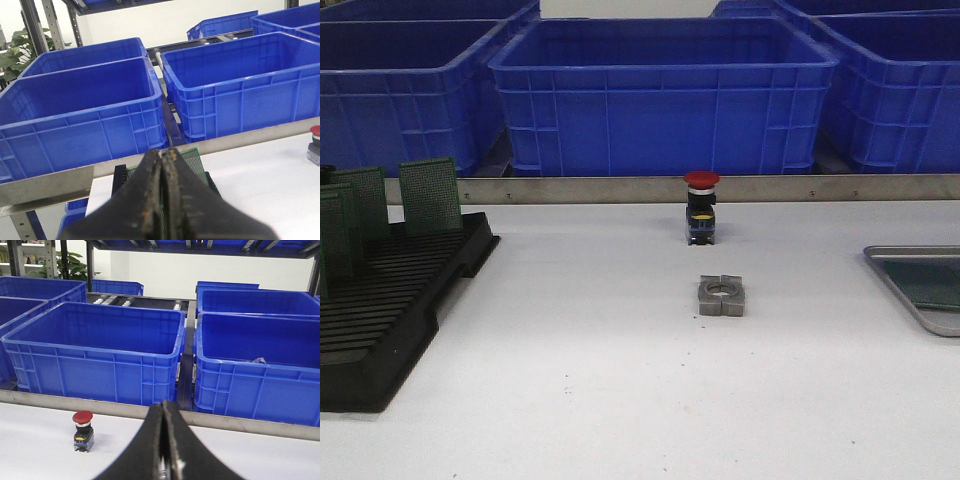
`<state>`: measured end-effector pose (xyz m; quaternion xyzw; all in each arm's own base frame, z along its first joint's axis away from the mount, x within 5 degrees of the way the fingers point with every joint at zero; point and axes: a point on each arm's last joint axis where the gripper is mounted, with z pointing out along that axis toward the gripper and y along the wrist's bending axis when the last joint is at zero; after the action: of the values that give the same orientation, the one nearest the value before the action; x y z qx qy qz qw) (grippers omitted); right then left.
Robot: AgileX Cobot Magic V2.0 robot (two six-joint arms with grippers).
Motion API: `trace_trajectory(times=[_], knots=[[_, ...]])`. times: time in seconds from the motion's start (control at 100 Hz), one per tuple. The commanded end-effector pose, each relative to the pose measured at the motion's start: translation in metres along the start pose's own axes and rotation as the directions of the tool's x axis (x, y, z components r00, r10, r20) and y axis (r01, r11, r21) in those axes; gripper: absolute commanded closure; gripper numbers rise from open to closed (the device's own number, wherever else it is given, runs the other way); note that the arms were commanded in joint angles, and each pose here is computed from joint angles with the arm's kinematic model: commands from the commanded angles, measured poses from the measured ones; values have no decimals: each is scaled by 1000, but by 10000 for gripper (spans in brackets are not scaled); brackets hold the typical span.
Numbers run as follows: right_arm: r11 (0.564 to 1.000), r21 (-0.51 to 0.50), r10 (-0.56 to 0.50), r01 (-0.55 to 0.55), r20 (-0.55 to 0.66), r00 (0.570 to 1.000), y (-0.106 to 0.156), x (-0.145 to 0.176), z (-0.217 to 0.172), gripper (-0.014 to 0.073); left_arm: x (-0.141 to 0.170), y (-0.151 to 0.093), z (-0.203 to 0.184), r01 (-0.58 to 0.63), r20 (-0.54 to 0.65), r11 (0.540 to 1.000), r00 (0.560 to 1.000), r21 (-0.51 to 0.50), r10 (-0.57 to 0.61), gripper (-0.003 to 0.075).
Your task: Place circuit board on tray
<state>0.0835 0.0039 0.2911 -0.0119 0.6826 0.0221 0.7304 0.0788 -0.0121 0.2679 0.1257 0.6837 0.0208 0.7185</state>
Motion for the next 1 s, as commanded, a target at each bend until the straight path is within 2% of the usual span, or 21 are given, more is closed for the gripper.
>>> trace_trajectory(times=[0.0,0.24,0.45,0.69,0.99], knots=[[999,32,-4,3,33,999,-3,-9,1,663,-6,2,-7,10,118,999,993,-35,-6,739],[999,32,-4,3,33,999,-3,-9,1,663,31,-2,-22,9,113,994,994,-111,4,739],[999,32,-4,3,33,999,-3,-9,1,663,48,-4,-30,20,132,988,991,-151,0,739],[999,32,-5,4,32,999,-3,-9,1,663,60,-6,-28,16,94,988,996,-157,-2,739],[999,32,-5,4,32,999,-3,-9,1,663,60,-5,-28,42,98,987,995,-156,-27,739]])
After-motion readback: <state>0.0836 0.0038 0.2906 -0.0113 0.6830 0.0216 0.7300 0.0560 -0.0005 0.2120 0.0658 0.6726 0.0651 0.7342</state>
